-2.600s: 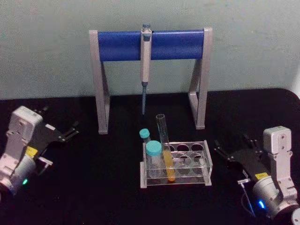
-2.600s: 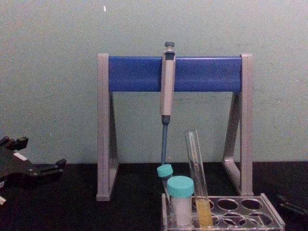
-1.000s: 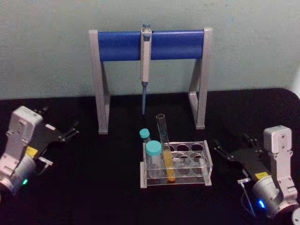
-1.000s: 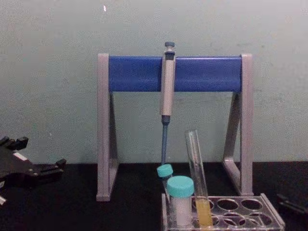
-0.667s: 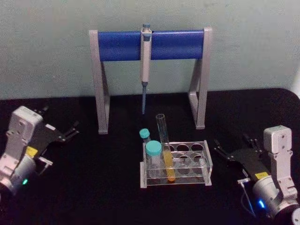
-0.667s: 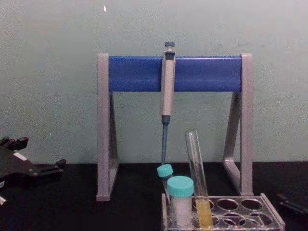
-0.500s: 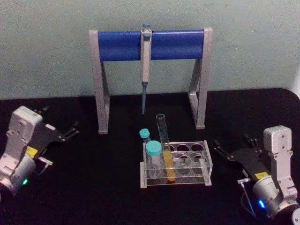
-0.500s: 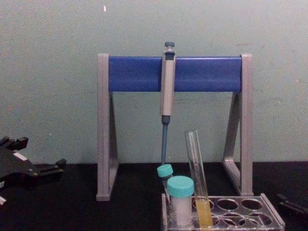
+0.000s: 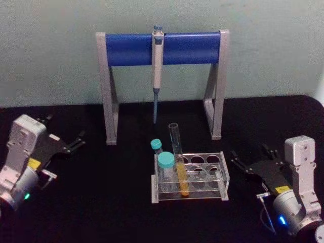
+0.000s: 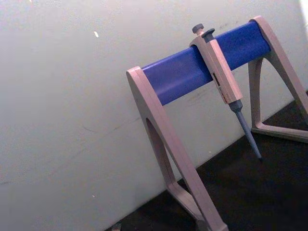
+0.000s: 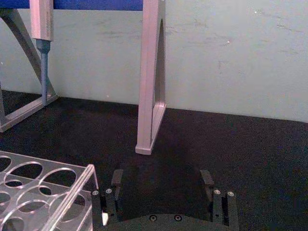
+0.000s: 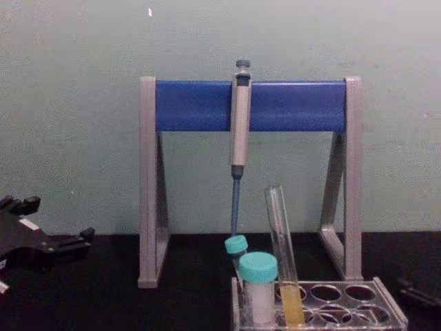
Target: Pick up the test tube from the test tube rack, shake it, then place it back into the test tube rack.
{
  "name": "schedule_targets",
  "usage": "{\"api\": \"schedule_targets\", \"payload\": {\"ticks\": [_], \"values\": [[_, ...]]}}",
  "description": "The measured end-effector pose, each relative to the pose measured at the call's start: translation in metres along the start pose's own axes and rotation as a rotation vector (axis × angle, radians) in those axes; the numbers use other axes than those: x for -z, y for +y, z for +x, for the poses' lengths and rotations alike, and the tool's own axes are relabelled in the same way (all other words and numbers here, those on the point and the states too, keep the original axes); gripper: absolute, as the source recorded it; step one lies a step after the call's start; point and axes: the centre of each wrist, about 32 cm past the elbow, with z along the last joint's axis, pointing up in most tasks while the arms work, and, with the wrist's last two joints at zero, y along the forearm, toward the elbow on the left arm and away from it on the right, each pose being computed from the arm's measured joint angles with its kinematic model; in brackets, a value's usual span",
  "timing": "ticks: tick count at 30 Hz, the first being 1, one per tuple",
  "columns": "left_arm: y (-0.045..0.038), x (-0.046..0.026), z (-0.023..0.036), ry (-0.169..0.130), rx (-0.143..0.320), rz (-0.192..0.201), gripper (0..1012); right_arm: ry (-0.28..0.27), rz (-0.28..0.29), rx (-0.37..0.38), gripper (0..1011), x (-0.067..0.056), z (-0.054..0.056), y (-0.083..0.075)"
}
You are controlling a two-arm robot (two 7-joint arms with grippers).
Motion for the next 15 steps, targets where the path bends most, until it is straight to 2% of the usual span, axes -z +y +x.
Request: {"api": "schedule_targets", "payload": {"ticks": [15], "values": [[0.0000,0.0000,0.0000,0.000,0.000,0.000,1001,0.000,0.000,0.000,1000,0.0000,0.0000,0.0000]]}}
